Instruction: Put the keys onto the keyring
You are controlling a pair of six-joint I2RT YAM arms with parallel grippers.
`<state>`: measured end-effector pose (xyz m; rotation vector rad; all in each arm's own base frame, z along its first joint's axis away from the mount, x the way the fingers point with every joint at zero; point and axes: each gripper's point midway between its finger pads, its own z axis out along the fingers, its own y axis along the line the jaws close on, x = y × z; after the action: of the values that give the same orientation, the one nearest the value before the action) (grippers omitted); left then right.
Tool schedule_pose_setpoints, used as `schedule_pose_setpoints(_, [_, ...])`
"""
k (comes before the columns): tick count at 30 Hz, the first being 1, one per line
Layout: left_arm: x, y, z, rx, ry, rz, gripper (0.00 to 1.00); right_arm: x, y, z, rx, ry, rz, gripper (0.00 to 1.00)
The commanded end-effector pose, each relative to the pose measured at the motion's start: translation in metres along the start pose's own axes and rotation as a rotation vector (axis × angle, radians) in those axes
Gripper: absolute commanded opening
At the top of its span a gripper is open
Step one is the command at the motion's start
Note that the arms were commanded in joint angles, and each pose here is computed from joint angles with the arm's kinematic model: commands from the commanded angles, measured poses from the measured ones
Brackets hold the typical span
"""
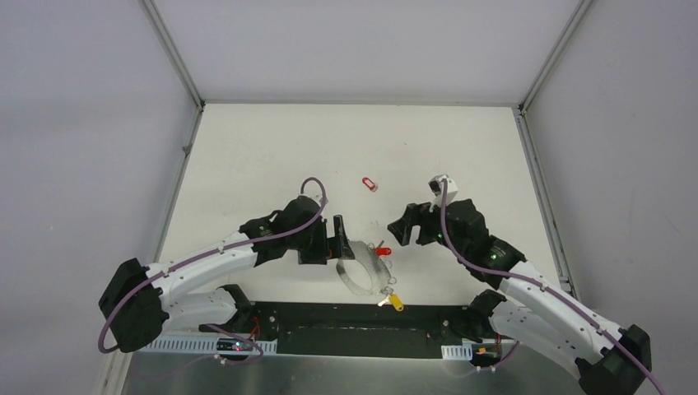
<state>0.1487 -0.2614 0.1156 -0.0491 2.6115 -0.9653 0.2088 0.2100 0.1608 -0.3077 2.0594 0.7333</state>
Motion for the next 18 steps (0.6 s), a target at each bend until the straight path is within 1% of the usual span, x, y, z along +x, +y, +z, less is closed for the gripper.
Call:
schedule_pose_setpoints(1, [-0.005, -0.040, 0.016, 0.204, 0.009, -0.100, 0.90, 0.038, -0.009, -0.017, 0.054, 0.139, 0.172, 0.90])
schedule_pose_setpoints(4, [-0.002, -0.046, 0.029, 0.249, 0.034, -0.124, 0.84, 0.054, -0.008, -0.020, 0.046, 0.203, 0.221, 0.91])
schedule_pose_setpoints(5, [-0.002, -0.048, 0.032, 0.257, 0.036, -0.126, 0.83, 0.056, -0.009, -0.019, 0.045, 0.217, 0.230, 0.93])
schedule_pose_setpoints(7, [-0.002, -0.053, 0.037, 0.278, 0.032, -0.123, 0.82, 0.059, -0.011, -0.018, 0.054, 0.239, 0.245, 0.97])
schedule_pose_setpoints(11, [-0.007, -0.066, 0.039, 0.322, 0.016, -0.107, 0.79, 0.067, -0.014, -0.009, 0.056, 0.318, 0.281, 0.98])
schedule_pose_setpoints(14, [-0.011, -0.071, 0.038, 0.340, -0.005, -0.101, 0.77, 0.075, -0.009, 0.000, -0.005, 0.396, 0.325, 0.97])
schedule_pose_setpoints(16, [-0.013, -0.072, 0.036, 0.346, -0.021, -0.105, 0.76, 0.080, -0.006, 0.008, -0.055, 0.435, 0.360, 0.94])
schedule_pose_setpoints(18, [-0.014, -0.072, 0.035, 0.350, -0.029, -0.116, 0.75, 0.085, -0.003, 0.014, -0.109, 0.470, 0.398, 0.88])
